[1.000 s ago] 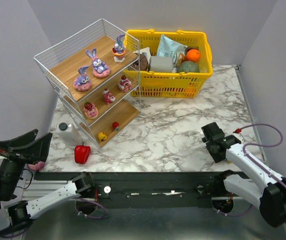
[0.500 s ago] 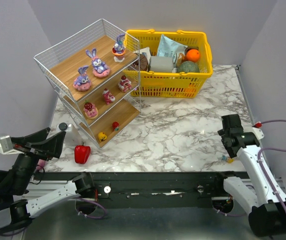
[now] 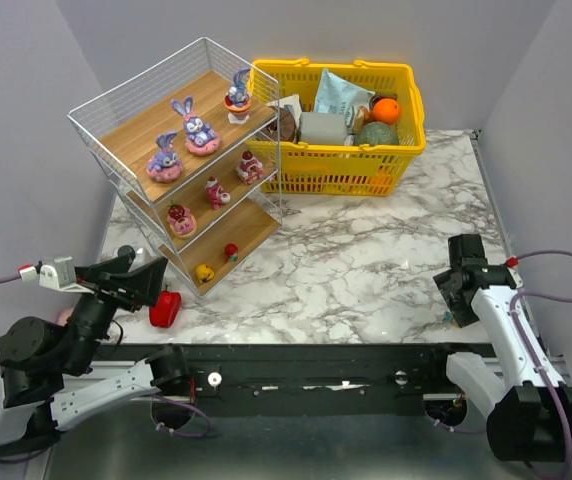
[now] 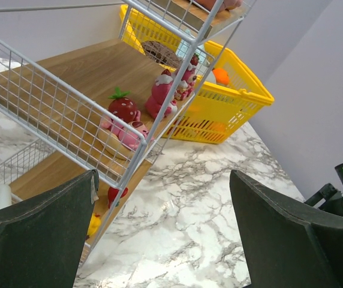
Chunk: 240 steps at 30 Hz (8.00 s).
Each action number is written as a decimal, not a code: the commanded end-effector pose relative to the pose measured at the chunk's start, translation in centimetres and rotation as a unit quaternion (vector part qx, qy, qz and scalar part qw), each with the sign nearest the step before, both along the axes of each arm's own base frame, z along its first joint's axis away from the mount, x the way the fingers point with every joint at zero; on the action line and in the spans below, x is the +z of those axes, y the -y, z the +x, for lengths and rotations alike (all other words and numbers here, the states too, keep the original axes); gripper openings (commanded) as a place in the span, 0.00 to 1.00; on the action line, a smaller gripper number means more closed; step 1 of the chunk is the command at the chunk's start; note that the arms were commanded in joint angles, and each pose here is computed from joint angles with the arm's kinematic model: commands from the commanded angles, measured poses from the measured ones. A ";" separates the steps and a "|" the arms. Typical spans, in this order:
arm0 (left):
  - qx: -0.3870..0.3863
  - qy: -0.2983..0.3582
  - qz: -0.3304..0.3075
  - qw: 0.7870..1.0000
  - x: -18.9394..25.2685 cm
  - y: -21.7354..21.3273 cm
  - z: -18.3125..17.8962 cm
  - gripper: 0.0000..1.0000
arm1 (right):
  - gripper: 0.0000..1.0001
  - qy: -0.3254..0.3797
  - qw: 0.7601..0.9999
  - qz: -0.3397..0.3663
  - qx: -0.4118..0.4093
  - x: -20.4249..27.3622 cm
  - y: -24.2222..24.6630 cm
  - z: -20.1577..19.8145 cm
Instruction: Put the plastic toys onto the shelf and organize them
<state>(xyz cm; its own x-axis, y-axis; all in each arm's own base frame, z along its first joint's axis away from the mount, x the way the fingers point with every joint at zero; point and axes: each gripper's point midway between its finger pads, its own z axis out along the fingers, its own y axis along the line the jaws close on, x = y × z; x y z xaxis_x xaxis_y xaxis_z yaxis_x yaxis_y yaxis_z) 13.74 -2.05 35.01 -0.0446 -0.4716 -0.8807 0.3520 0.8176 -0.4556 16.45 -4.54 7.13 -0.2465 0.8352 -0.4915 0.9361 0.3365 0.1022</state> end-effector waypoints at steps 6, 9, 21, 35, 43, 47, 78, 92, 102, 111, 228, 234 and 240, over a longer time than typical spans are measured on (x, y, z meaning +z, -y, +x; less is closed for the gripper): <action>-0.013 0.009 -0.034 0.999 1.3 -0.2 -0.4 0.99 | 0.80 0.003 0.998 0.019 -0.056 -2.6 1.1 0.1; -0.014 0.008 -0.037 0.999 1.4 -0.2 -0.4 0.99 | 0.77 0.014 0.997 0.018 -0.076 -2.5 2.1 0.2; -0.025 0.013 -0.020 0.999 2.2 1.0 -0.2 0.99 | 0.63 0.027 0.993 0.038 -0.110 -3.7 3.2 -0.2; -0.035 0.011 -0.015 0.999 2.3 1.6 -0.3 0.99 | 0.07 0.060 0.996 0.063 -0.011 -4.4 1.8 1.9; -0.060 0.010 -0.012 0.998 2.4 3.0 -0.5 0.99 | 0.00 0.159 0.967 0.129 0.152 -1.8 -2.4 5.7; -0.074 0.007 -0.014 0.997 2.3 4.0 -0.5 0.99 | 0.00 0.167 0.962 0.126 0.176 -1.1 -2.9 5.1; -0.028 -0.004 -0.011 1.000 1.4 2.4 0.2 0.99 | 0.76 0.094 0.959 0.146 -0.224 -4.3 -0.9 -3.0; -0.007 0.002 -0.004 1.000 1.7 1.0 0.3 0.99 | 0.72 0.089 0.950 0.118 -0.275 -5.5 0.6 -2.8; -0.007 0.004 -0.010 1.000 1.9 0.4 0.1 0.99 | 0.59 0.074 0.953 0.080 -0.284 -5.8 2.1 -3.4; -0.056 0.019 -0.013 0.998 2.5 1.3 -1.0 0.99 | 0.00 0.116 0.976 0.093 -0.158 -4.3 1.4 -0.4; -0.308 -0.027 0.034 0.950 -3.7 18.8 -3.0 0.00 | 0.55 0.495 0.433 0.195 0.728 28.9 -45.5 -5.5; -0.308 -0.027 0.038 0.950 -3.7 18.7 -3.1 0.00 | 0.43 0.489 0.463 0.187 0.715 28.2 -45.7 -4.4; -0.310 -0.024 0.036 0.950 -3.5 18.3 -3.3 0.00 | 0.21 0.493 0.475 0.181 0.706 28.2 -45.2 -4.0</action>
